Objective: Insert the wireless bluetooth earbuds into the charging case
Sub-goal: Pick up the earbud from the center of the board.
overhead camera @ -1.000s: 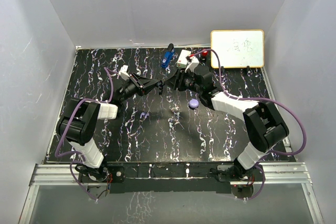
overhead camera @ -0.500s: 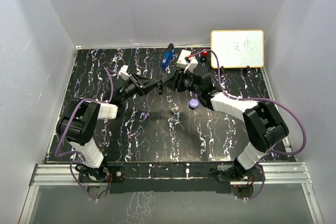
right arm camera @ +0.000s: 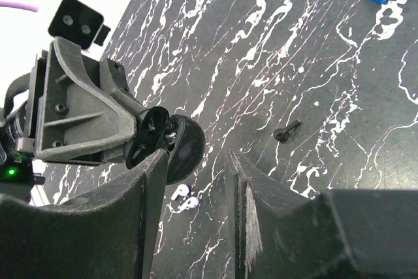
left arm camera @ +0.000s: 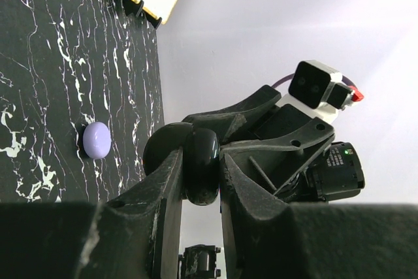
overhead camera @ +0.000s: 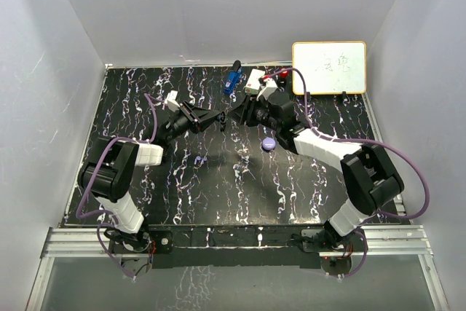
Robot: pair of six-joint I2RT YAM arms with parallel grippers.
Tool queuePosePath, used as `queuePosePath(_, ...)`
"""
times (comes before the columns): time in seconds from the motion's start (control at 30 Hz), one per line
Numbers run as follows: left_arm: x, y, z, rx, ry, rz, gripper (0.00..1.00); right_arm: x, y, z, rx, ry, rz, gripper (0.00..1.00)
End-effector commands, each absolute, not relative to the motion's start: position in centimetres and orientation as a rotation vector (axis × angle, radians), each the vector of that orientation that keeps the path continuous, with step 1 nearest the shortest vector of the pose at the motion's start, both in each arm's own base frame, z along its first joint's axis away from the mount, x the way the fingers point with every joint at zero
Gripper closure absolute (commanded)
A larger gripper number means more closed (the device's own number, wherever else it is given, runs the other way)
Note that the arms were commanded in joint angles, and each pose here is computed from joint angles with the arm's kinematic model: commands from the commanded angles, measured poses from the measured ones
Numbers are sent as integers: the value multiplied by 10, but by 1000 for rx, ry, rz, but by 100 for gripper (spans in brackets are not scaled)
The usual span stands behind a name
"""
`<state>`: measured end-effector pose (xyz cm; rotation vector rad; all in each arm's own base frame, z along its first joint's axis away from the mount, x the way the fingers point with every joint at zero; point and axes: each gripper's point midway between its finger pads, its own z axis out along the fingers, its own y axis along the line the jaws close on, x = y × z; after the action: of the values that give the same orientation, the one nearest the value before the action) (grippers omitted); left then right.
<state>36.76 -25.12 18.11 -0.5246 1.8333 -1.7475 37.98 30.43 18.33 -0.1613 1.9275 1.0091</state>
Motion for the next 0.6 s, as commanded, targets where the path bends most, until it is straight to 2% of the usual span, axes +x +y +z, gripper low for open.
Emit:
queuePosePath(0.0,362,-242,204,-475,1784,-1745,100,390,294,222,-123,1817,949,60)
queuePosePath(0.3,354,-198,191,-554,1819,-1666,100,402,299,171,-165,2034,844,60)
queuePosePath(0.57,346,-194,188,-531,1843,-1657,100,411,321,114,-269,2222,751,60)
